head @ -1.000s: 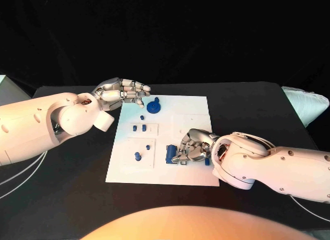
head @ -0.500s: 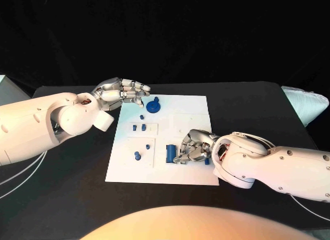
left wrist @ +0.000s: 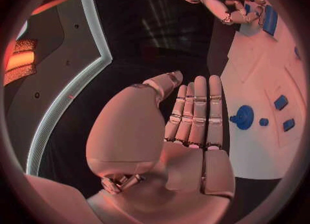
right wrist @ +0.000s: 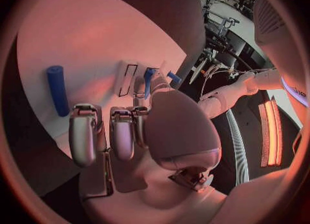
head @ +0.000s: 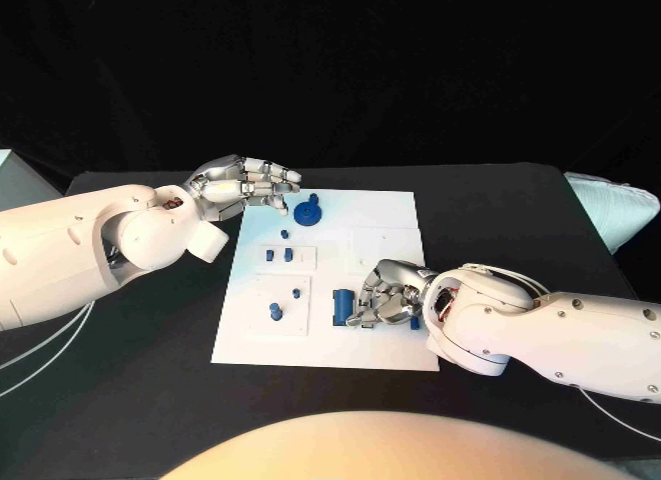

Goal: Assemble the parts on the task board

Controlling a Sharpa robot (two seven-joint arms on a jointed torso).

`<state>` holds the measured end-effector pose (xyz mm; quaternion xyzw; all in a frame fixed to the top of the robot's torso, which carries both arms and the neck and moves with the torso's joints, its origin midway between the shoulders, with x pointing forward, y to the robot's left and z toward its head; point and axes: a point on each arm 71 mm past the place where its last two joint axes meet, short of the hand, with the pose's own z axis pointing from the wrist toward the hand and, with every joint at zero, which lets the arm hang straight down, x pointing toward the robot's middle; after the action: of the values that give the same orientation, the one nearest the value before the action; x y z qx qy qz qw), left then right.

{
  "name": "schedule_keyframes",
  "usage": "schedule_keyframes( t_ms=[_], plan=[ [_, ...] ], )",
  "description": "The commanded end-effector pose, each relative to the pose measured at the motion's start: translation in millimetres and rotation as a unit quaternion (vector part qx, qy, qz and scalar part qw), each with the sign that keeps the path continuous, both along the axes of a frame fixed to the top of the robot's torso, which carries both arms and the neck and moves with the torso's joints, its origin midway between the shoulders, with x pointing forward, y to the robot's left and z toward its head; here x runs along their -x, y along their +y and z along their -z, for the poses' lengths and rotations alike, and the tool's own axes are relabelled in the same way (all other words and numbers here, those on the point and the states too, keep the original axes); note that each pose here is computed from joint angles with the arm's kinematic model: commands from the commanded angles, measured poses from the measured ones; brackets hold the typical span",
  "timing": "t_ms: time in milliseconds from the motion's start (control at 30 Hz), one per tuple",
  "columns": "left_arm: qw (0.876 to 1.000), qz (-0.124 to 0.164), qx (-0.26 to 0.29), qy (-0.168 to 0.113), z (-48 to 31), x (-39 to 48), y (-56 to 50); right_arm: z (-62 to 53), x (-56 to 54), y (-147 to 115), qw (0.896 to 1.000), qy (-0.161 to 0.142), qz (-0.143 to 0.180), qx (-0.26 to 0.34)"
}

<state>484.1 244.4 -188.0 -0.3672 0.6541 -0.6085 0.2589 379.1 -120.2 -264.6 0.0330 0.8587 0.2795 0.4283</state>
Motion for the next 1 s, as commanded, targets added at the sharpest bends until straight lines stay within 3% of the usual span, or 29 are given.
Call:
schedule_keyframes(
  t_ms=[33,567,1000],
  plan=[
    [1.0,0.005,0.008,-0.002,-1.2,0.4,-1.8,-0.1,-0.5,1,1.0,-0.006,0.0,0.0],
    [1.0,0.004,0.008,-0.002,-1.2,0.3,-1.9,0.0,-5.6,-3,0.999,-0.029,0.021,0.0],
    [1.0,0.004,0.008,-0.002,-1.1,0.4,-1.0,-6.1,4.0,-8,0.997,0.002,-0.003,-0.081]
  ],
)
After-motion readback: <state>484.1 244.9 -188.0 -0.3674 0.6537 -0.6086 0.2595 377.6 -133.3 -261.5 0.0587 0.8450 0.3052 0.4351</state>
